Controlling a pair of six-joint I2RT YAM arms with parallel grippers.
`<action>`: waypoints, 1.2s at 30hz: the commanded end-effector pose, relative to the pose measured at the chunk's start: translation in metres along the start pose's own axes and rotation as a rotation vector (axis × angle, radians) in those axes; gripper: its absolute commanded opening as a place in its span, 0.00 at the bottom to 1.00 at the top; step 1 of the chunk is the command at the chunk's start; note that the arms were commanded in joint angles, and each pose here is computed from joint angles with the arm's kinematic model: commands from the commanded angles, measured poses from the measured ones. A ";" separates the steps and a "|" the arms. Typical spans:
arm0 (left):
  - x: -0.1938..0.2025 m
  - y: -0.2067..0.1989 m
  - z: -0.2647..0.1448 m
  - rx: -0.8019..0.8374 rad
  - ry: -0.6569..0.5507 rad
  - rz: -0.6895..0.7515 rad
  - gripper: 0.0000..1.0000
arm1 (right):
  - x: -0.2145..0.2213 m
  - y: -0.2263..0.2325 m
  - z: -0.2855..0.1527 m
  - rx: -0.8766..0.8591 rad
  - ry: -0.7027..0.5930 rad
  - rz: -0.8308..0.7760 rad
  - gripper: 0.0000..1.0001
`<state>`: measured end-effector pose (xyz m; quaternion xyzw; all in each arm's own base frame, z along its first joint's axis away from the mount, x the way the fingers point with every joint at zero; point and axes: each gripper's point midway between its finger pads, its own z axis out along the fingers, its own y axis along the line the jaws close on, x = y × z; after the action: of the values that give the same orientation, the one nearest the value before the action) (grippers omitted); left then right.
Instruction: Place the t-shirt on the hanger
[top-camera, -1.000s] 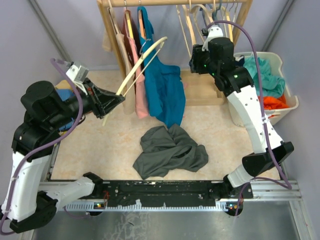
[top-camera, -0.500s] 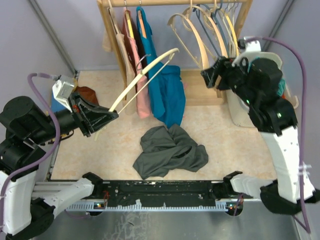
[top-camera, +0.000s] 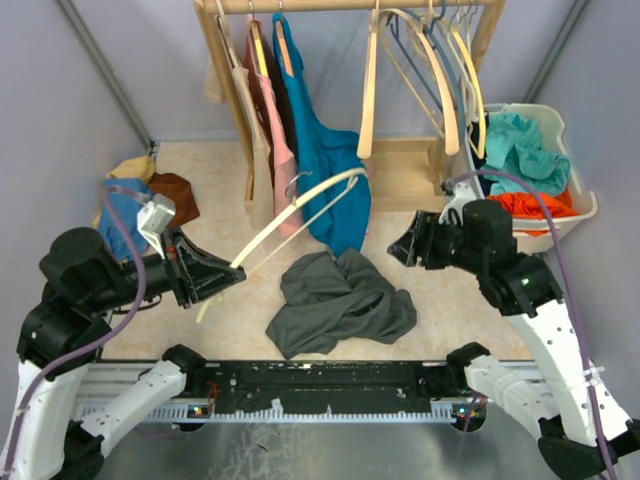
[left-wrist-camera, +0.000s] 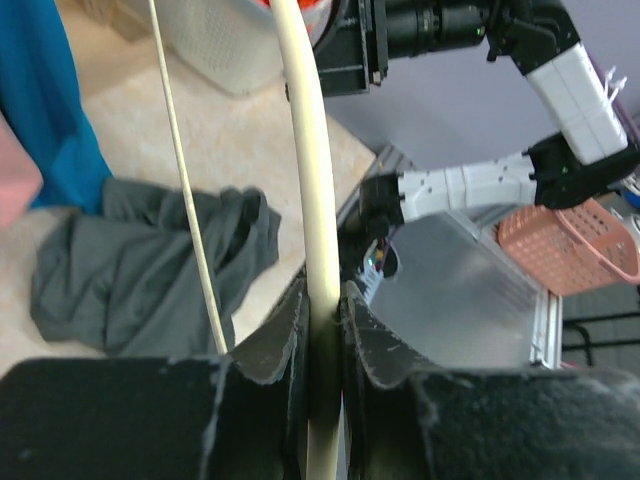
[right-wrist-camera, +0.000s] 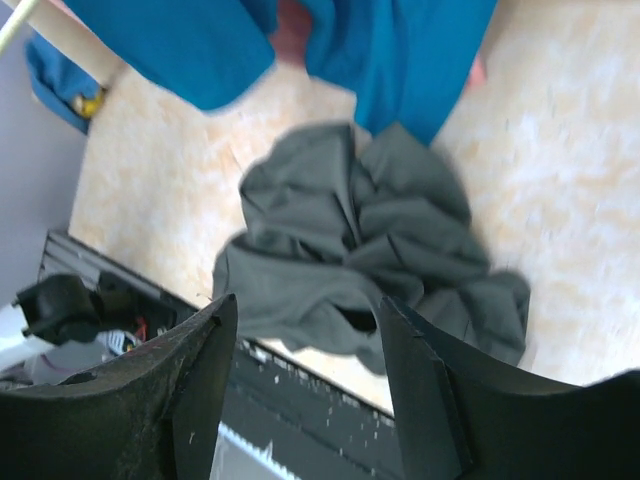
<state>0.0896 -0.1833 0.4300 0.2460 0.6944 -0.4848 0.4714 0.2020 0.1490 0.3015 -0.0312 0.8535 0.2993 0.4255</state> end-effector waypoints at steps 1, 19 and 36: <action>0.016 -0.005 0.001 0.066 -0.017 -0.048 0.03 | 0.038 -0.002 0.007 -0.048 0.074 0.074 0.58; 0.096 0.002 -0.011 0.104 0.109 -0.209 0.03 | 0.133 -0.012 0.047 0.098 0.259 0.030 0.53; 0.141 -0.014 -0.036 0.158 0.201 -0.317 0.03 | 0.148 -0.051 0.059 0.334 0.262 -0.048 0.45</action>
<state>0.0160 -0.1742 0.3094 0.2035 0.7397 -0.5639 0.3055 0.1532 0.1696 0.1430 -0.0318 0.9412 0.1582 0.2967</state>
